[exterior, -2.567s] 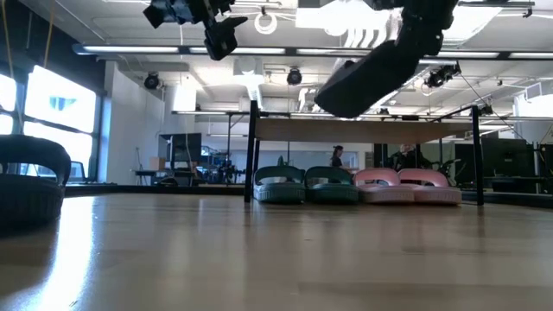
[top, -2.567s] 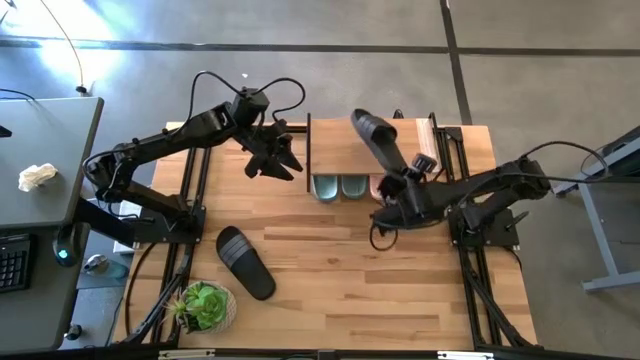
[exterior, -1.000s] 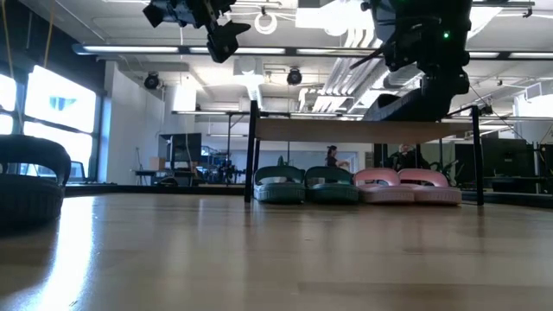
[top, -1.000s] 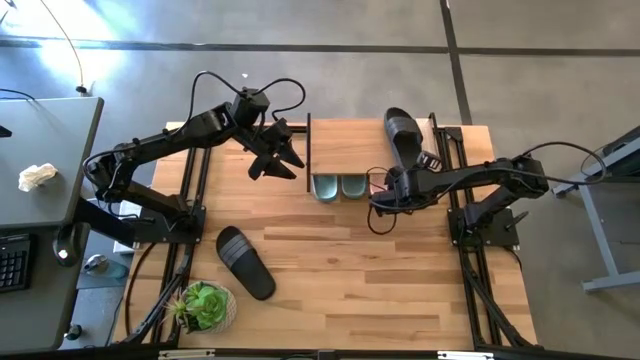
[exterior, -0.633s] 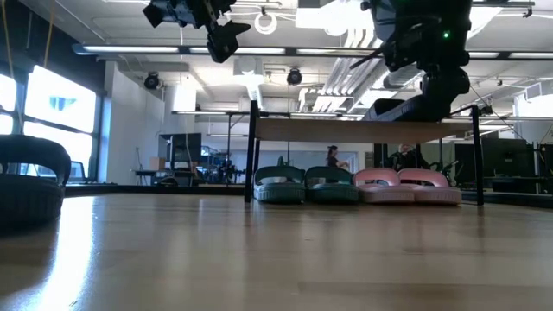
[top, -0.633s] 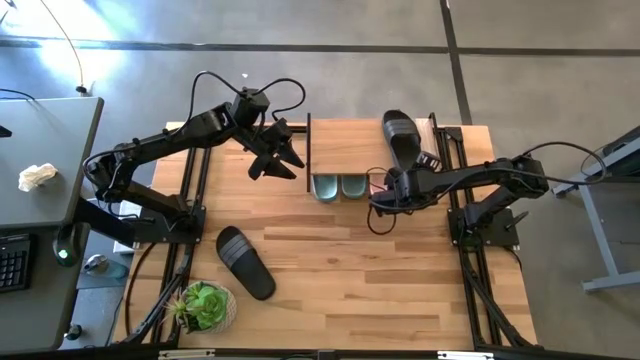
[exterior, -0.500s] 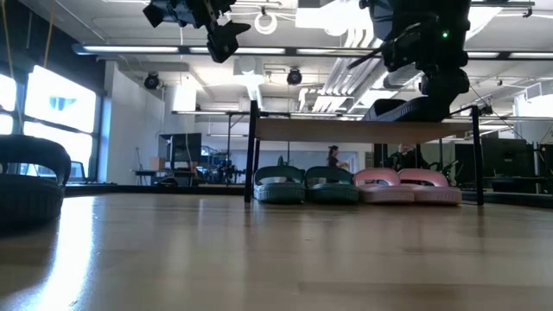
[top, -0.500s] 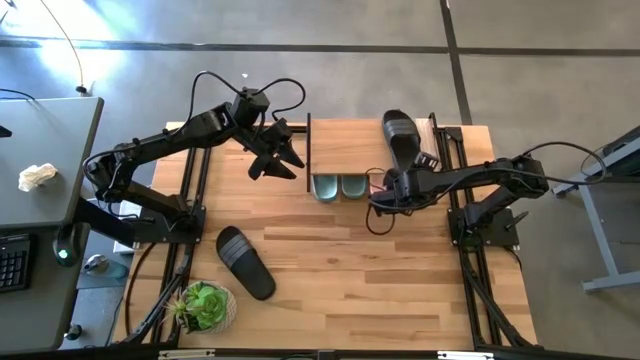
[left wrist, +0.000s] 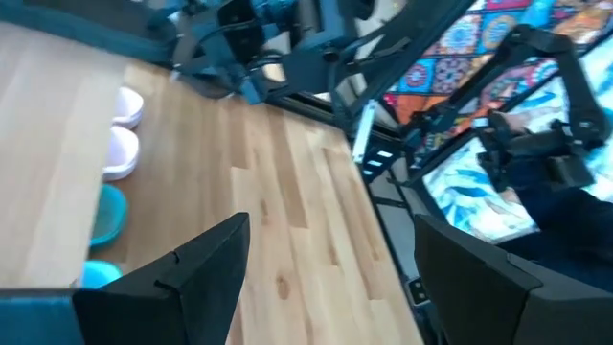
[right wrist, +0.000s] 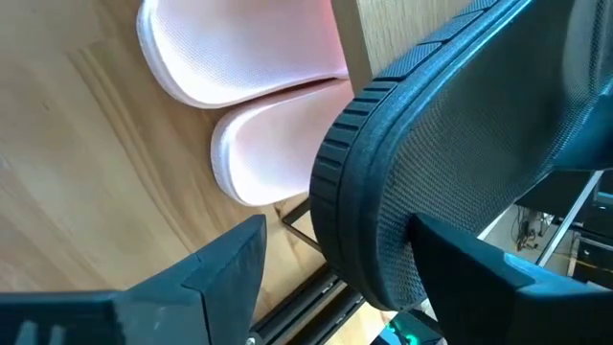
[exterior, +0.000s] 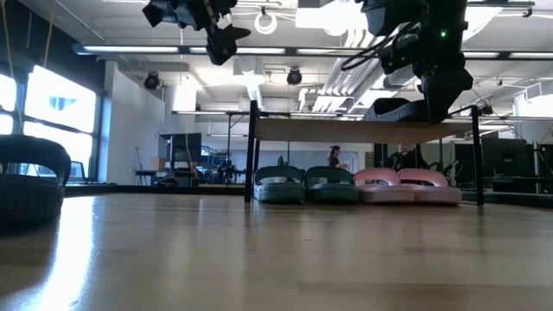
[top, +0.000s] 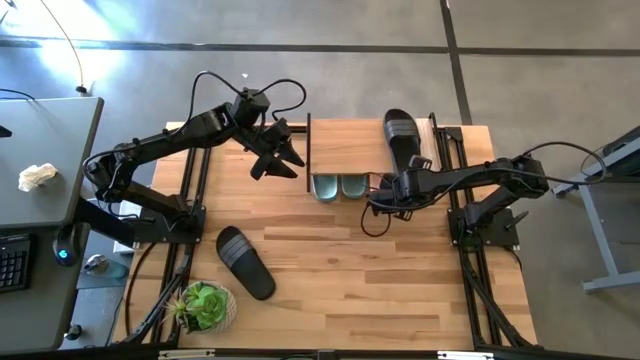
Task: Pick and place slides into the shelf
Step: Put the right black slide on the shelf
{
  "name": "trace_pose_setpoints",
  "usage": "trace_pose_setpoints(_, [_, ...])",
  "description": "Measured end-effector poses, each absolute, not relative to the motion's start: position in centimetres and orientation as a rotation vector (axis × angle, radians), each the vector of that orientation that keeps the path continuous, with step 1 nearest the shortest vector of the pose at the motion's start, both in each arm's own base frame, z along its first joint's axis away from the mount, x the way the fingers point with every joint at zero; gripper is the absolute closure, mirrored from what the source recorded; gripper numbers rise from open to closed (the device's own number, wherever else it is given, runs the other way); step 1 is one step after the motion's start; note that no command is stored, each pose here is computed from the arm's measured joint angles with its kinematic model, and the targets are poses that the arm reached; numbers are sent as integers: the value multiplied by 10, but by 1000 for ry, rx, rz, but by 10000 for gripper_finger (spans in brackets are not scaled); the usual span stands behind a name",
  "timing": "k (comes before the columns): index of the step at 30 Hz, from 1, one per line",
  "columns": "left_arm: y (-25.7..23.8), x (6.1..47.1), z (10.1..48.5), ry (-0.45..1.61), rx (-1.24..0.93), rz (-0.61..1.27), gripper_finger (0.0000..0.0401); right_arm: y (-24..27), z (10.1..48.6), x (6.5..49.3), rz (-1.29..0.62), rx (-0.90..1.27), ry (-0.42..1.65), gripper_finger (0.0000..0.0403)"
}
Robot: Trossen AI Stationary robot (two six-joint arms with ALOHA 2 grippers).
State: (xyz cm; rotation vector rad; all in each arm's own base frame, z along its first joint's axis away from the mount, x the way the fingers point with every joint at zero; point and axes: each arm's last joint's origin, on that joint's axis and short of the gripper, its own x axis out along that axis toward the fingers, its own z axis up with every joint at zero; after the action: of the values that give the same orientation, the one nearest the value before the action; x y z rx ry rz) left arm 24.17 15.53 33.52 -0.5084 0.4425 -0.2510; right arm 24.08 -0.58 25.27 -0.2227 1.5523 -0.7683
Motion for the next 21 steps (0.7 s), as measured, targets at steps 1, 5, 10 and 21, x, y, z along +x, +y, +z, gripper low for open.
trace_pose_setpoints(1, [155, 242, 335, 449, -510, -239, 125, -5, 253, 241, -768, -224, 1551, 155])
trace_pose_setpoints(5, [155, 240, 332, 481, -527, -201, 125, 0, 253, 241, -759, -253, 1539, 155])
trace_pose_setpoints(10, [149, 241, 329, 521, -582, -209, 125, 12, 254, 241, -737, -324, 1509, 155])
trace_pose_setpoints(21, [128, 236, 311, 786, -795, -69, 125, 47, 276, 240, -706, -354, 1394, 155])
